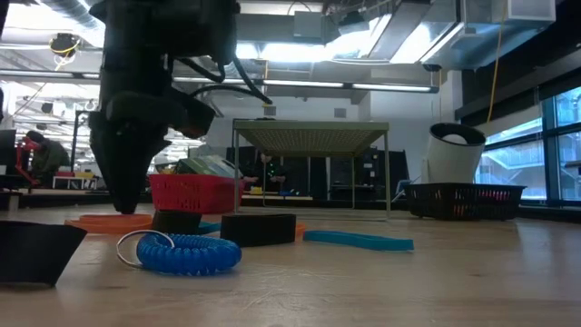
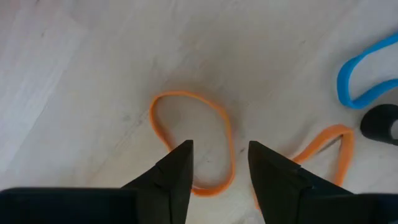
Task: Pick & Place Office Desk Supplies
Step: Put the orange rubber band into the black bin
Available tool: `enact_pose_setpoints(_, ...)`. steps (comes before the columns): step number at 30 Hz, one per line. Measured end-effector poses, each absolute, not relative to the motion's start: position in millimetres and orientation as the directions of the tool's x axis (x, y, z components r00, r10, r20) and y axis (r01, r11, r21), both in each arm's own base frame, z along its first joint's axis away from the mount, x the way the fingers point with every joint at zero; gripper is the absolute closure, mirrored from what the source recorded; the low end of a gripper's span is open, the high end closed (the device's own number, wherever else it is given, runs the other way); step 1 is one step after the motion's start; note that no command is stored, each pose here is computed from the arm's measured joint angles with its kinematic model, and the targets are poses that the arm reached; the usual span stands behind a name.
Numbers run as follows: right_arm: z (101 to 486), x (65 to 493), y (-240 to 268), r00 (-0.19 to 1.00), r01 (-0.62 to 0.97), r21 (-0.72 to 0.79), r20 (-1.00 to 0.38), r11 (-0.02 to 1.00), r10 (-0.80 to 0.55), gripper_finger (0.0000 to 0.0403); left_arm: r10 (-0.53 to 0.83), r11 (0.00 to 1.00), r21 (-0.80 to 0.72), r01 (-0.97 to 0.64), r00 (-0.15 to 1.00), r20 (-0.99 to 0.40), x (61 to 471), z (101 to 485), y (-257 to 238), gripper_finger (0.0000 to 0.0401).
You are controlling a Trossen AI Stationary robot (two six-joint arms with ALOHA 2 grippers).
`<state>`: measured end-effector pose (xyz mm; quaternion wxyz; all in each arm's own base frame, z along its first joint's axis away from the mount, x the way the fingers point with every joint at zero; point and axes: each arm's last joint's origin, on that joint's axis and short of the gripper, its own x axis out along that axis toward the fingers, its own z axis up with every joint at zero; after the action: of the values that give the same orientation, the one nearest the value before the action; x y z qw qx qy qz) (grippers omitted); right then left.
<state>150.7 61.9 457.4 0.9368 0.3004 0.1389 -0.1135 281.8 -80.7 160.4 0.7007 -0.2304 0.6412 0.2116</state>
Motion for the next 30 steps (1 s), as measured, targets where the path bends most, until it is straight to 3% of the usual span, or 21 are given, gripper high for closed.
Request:
enact_pose_setpoints(8,458,151,62,0.937,0.294,0.536,-0.325,0.792,-0.128,0.0294,-0.016,0.798,-0.068,-0.599,0.093,-0.996,288,154,-73,0.0225)
enact_pose_setpoints(18,458,151,62,0.938,0.291,0.539,-0.324,0.79,-0.125,0.0294,-0.032,0.789,-0.015,-0.614,-0.018,-0.999,292,129,-72,0.0249)
enact_pose_setpoints(22,458,151,62,0.938,0.291,0.538,-0.323,0.791,-0.125,0.0294,-0.047,0.784,-0.022,-0.62,-0.024,-0.999,292,128,-71,0.0282)
enact_pose_setpoints(28,458,151,62,0.938,0.291,0.535,-0.323,0.793,-0.126,0.0294,-0.086,0.804,-0.05,-0.593,-0.033,-0.996,293,127,-65,0.0381)
enact_pose_setpoints(30,458,151,62,0.938,0.29,0.532,-0.323,0.796,-0.126,0.0294,-0.094,0.808,-0.058,-0.586,-0.031,-0.995,293,127,-64,0.0394)
